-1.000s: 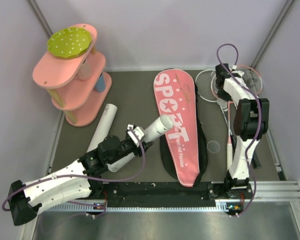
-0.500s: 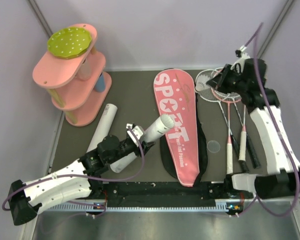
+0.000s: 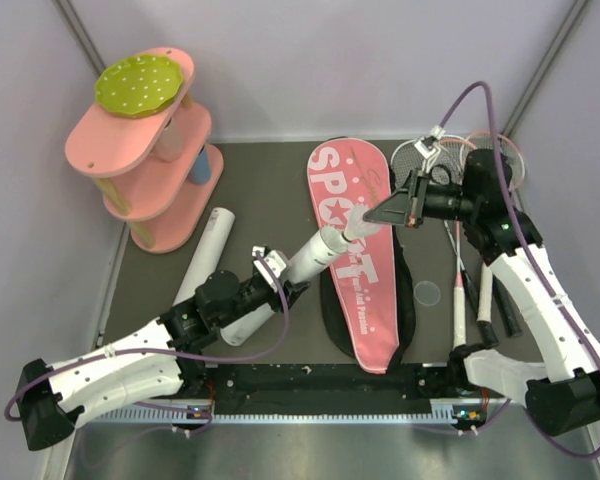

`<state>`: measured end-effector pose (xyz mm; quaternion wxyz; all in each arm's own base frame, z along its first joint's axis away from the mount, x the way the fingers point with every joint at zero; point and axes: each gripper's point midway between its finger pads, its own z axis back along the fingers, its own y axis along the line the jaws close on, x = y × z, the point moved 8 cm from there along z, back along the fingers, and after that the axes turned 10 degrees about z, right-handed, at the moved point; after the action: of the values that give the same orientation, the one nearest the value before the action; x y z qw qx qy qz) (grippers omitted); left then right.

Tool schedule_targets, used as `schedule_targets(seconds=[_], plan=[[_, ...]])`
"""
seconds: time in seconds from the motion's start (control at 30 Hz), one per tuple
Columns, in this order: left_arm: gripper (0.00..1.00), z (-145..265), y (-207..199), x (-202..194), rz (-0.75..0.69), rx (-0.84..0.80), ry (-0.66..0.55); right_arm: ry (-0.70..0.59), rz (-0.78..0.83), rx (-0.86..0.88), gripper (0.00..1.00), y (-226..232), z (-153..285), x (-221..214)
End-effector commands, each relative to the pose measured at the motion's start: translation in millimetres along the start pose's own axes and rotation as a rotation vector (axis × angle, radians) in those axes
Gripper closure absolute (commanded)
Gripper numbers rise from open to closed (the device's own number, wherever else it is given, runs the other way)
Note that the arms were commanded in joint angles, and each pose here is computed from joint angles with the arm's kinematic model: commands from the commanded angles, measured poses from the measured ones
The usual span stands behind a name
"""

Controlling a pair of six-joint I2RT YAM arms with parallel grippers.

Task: Pack up the badminton gear
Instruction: Place the shuttlecock at the shuttle tube.

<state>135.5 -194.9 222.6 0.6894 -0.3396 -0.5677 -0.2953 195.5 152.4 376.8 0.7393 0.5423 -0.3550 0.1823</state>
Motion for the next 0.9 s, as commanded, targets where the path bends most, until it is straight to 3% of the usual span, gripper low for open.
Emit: schedule_targets(seconds=[0.0,0.17,0.27,0.37,0.7,0.87], plan=[[0.77,-3.1,-7.5,-2.5,0.07,-0.043,-0.003,0.016,0.019,0.083,1.0,8.8,-10.7,-7.7],[0.77,-4.3,-6.8,-2.5,0.053,-0.043,0.0,0.095,0.02,0.118,1.0,3.8,-31.8,-25.5],[0.77,-3.6,-9.7,-2.5,0.044,-0.076,0.004,0.16,0.045,0.089,0.65,-6.8,-35.1,-34.5],[0.77,-2.8,-10.6,-1.8,0.044,-0.086,0.004,0.213,0.084,0.036,0.47,-14.2,-32.8,-38.8],[0.77,-2.6,-11.8,-2.7,-0.007,-0.12,0.012,0.292,0.123,0.02,0.29,-16.0,-37.2,-41.8],[0.77,-6.8,-17.4,-2.0,-0.034,-0.186,0.026,0.435,0.129,0.079,0.25,-8.6,-73.6,-70.3]])
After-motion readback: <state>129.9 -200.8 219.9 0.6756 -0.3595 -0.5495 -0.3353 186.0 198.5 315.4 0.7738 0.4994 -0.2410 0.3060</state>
